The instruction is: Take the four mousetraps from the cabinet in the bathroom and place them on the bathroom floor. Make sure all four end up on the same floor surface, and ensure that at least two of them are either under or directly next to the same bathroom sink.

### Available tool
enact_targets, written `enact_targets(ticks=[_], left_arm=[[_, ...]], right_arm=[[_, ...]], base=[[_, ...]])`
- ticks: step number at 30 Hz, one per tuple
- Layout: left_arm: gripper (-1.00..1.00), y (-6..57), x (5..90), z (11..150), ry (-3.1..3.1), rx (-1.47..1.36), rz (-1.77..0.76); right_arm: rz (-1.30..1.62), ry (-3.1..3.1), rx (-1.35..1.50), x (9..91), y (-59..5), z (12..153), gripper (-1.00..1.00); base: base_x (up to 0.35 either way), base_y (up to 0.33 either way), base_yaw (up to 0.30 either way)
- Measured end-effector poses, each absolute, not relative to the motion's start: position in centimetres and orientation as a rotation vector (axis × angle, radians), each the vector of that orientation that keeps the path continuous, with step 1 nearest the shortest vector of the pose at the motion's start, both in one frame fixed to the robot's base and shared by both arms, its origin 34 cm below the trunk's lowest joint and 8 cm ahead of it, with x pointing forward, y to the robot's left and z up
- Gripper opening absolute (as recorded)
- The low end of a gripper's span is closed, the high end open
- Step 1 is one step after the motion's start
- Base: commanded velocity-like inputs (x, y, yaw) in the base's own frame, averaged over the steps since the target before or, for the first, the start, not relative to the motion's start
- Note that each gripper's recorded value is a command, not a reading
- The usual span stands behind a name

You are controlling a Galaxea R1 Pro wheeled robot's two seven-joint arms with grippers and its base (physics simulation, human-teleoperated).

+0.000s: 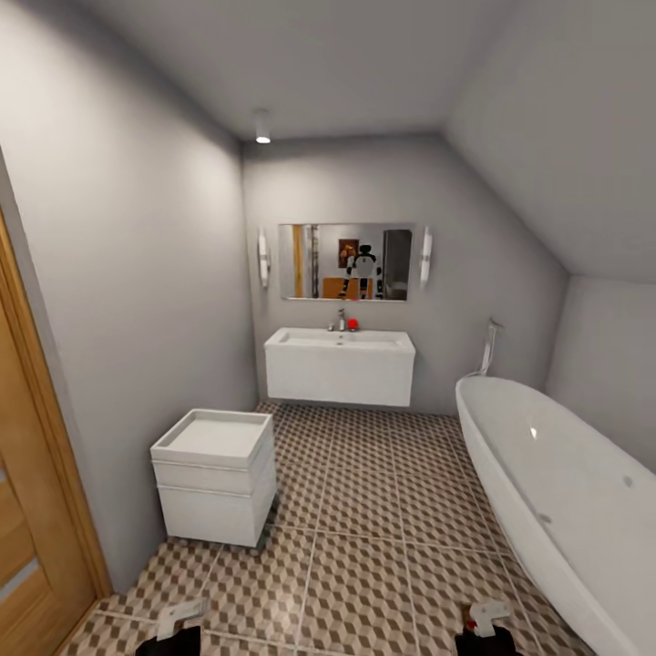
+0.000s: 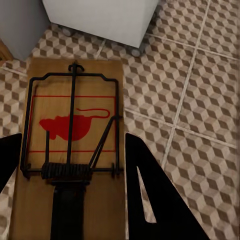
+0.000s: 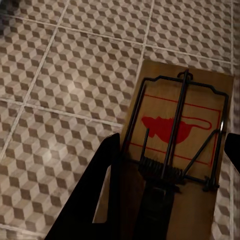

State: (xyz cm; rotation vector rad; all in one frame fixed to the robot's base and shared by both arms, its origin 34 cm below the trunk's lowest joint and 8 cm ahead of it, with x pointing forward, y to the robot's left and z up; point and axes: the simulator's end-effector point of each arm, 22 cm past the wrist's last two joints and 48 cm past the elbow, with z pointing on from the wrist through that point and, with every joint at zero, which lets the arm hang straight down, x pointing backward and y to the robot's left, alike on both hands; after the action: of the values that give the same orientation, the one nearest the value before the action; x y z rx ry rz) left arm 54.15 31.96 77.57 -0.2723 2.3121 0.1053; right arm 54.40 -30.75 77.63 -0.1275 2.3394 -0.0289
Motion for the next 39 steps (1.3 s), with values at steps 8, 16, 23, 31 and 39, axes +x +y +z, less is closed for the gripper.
enact_targets(ticks=[8,16,23,31,39], left_arm=[[-1.00,31.96,54.15,77.57,2.312,-0.272,0.105],[-1.00,31.96,54.15,77.58,2.312,-0.272,0.105],[-1.00,31.96,54.14,77.57,2.312,-0.273,0.105],[-1.00,31.94,54.25,77.73,2.308,-0.272,0.104],[-1.00,32.07,54.25,77.76,2.307,-0.272,0.106]], right_arm=[[-0.029,2.339,-0.128,54.40,-30.75,77.63,-1.00],[-0.029,2.339,-0.128,54.40,-30.75,77.63,-1.00],[-0.029,2.339,-0.128,54.41,-30.75,77.64,-1.00],[-0.029,2.336,-0.127,54.47,-30.75,77.77,-1.00],[-0.029,2.336,-0.127,54.48,-30.75,77.78,-1.00]], base=[[0.316,-0.181,-0.009],[0.316,-0.176,-0.118],[0.316,-0.166,-0.032],[0.318,-0.102,-0.179],[0.326,-0.003,-0.007]])
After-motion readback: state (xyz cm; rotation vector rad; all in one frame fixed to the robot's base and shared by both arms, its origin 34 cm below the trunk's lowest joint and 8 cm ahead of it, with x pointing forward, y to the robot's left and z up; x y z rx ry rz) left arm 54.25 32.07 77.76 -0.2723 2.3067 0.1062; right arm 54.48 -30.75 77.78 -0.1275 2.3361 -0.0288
